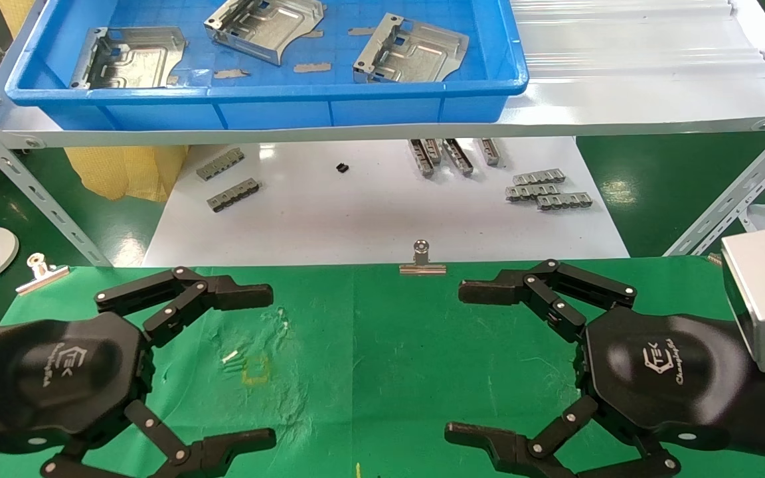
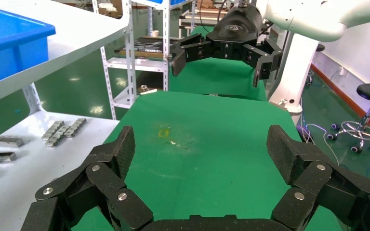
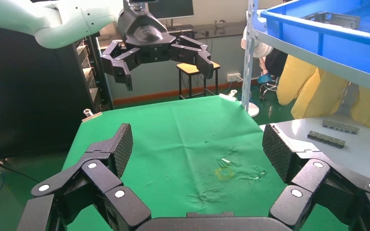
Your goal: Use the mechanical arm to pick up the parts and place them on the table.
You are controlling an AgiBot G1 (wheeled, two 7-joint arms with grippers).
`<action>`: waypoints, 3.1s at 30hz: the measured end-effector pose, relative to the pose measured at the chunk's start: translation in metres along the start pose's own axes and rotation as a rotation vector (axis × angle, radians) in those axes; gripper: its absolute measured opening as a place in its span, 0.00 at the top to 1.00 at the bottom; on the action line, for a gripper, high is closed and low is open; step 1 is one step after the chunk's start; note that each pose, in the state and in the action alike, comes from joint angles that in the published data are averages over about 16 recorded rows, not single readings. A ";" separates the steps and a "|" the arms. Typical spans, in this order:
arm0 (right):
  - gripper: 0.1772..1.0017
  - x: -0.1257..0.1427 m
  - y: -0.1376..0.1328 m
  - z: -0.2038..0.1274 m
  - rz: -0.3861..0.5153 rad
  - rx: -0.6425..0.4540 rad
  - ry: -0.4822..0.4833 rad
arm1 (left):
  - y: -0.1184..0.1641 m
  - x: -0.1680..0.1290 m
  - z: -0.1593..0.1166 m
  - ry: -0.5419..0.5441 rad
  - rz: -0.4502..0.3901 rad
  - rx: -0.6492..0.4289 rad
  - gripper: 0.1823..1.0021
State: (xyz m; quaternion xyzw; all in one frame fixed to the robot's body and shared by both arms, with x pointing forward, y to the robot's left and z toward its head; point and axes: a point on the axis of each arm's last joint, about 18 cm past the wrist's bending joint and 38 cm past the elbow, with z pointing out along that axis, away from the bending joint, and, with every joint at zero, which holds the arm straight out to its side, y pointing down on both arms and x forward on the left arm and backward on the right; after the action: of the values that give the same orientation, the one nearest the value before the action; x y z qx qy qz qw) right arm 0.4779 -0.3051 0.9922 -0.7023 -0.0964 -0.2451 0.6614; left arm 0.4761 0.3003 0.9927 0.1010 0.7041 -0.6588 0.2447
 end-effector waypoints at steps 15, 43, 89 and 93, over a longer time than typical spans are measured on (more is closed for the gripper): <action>0.11 0.000 0.000 0.000 0.000 0.000 0.000 | 0.000 0.000 0.000 0.000 0.000 0.000 0.00; 0.80 0.000 0.000 0.000 0.000 0.000 0.000 | 0.000 0.000 0.000 0.000 0.000 0.000 0.00; 0.98 0.000 0.000 0.000 0.000 0.000 0.000 | -0.124 -0.281 0.065 -0.730 0.177 -0.088 0.00; 0.97 0.000 0.000 0.000 0.000 0.000 0.000 | -0.117 -0.298 0.074 -0.815 0.144 -0.145 0.00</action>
State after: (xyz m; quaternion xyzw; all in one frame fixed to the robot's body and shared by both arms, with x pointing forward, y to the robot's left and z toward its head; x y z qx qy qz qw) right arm 0.4779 -0.3051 0.9922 -0.7023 -0.0964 -0.2451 0.6614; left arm 0.6934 0.2682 1.2373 -0.1363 0.5853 -0.5750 0.5551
